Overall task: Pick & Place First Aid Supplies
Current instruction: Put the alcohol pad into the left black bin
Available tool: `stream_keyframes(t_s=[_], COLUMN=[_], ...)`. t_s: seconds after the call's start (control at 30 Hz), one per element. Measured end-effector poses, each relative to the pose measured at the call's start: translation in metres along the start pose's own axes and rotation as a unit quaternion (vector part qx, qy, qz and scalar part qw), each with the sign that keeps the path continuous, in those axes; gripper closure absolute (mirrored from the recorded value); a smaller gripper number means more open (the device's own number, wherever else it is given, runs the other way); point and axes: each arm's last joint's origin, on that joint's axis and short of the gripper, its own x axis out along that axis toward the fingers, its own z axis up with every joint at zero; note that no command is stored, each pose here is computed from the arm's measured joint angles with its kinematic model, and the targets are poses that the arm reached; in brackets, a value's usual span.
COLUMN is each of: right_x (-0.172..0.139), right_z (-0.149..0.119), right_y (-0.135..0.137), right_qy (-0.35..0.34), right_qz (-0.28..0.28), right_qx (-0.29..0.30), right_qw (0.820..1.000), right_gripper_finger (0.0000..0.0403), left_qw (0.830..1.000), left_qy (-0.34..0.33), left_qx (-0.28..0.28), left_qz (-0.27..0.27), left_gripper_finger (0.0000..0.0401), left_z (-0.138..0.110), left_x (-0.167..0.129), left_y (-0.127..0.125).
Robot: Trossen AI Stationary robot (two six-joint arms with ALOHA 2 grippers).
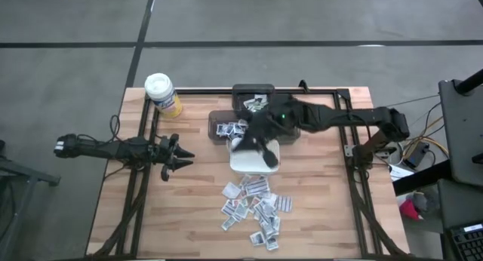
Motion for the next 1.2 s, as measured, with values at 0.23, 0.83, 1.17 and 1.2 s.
stream_keyframes(t_s=[0.23,0.83,1.17,1.2], right_x=[-0.016,0.004,0.033,0.034], right_z=[-0.012,-0.092,-0.115,-0.116], right_y=[-0.052,-0.159,-0.183,-0.185], right_qy=[0.035,0.251,0.392,0.397], right_qz=[-0.187,-0.288,-0.243,-0.242], right_qx=[-0.039,0.081,0.156,0.166], right_qw=[0.981,0.921,0.873,0.869], right_gripper_finger=[0.0394,0.0394,0.0394,0.0394], left_qw=[1.000,1.000,1.000,1.000], left_qy=[0.000,0.000,0.000,0.000], left_qx=[0.012,0.011,0.011,0.011], left_qz=[0.001,0.001,0.002,0.001], left_gripper_finger=[0.0265,0.0265,0.0265,0.0265], left_z=[0.000,0.000,0.000,0.000], left_x=[0.000,0.000,0.000,0.000], left_y=[0.000,0.000,0.000,0.000])
